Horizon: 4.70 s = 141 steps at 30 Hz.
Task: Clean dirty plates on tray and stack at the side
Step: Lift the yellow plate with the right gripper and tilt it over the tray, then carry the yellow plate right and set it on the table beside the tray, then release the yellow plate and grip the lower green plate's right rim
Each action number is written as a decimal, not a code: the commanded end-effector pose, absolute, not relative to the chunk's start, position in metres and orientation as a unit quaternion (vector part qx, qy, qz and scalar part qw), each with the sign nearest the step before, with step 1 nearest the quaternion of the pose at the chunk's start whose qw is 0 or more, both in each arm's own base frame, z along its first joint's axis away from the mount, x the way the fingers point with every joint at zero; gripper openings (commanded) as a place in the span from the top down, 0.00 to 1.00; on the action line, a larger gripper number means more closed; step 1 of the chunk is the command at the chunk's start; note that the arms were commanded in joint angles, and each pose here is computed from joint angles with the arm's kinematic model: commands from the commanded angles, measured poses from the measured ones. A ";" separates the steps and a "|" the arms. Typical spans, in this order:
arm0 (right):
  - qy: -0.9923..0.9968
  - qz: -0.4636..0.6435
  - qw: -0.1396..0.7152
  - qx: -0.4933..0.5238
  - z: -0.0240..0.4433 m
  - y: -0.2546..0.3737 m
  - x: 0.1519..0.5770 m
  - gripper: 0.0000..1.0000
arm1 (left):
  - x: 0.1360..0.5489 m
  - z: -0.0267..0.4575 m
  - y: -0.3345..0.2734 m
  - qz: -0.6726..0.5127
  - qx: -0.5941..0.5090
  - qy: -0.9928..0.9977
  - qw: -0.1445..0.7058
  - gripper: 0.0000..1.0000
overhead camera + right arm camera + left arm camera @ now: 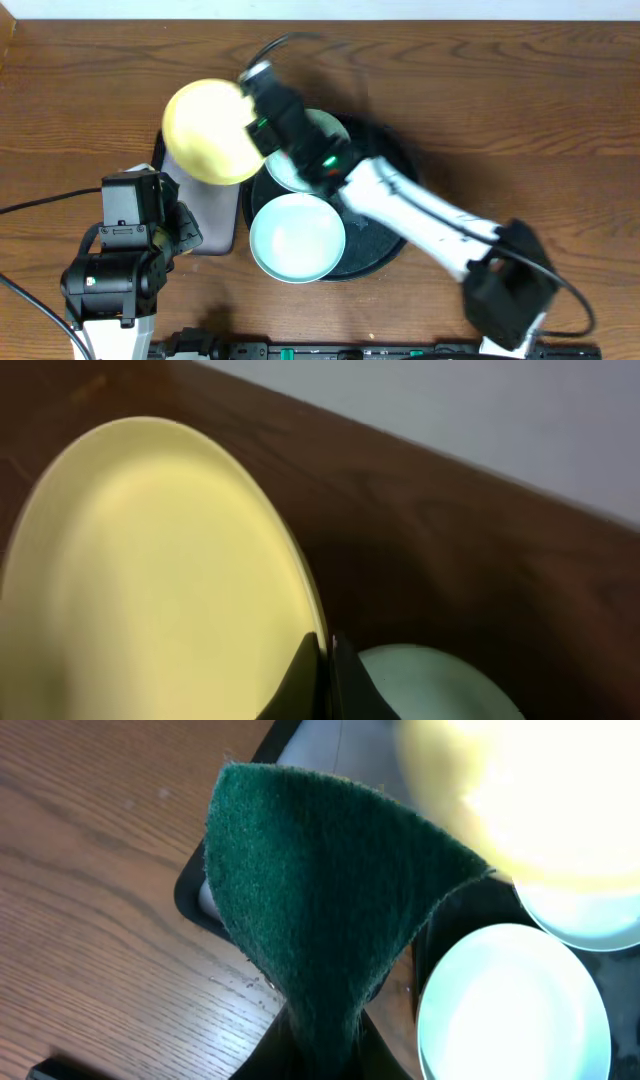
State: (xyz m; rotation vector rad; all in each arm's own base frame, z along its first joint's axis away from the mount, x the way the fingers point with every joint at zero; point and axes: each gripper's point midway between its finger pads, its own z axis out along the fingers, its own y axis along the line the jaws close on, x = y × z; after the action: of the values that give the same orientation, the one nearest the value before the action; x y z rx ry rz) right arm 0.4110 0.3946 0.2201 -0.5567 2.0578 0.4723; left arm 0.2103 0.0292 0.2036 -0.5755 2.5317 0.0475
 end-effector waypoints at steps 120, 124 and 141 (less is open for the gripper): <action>0.973 0.123 0.153 -0.120 0.017 0.260 0.237 0.83 | 0.218 0.185 0.027 0.020 -0.213 0.951 0.222 0.92; 0.973 0.123 0.152 -0.119 0.017 0.260 0.237 0.82 | 0.218 0.185 0.027 0.020 -0.213 0.951 0.222 0.92; 0.978 0.127 0.135 -0.097 0.007 0.260 0.232 0.99 | 0.218 0.185 0.027 0.020 -0.213 0.951 0.222 0.92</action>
State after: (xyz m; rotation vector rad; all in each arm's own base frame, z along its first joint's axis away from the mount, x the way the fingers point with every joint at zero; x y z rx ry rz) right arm 0.2360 0.2616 0.0127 -0.2795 2.8170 0.3807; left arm 0.2179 0.0261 0.1853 -0.5820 2.6263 0.0464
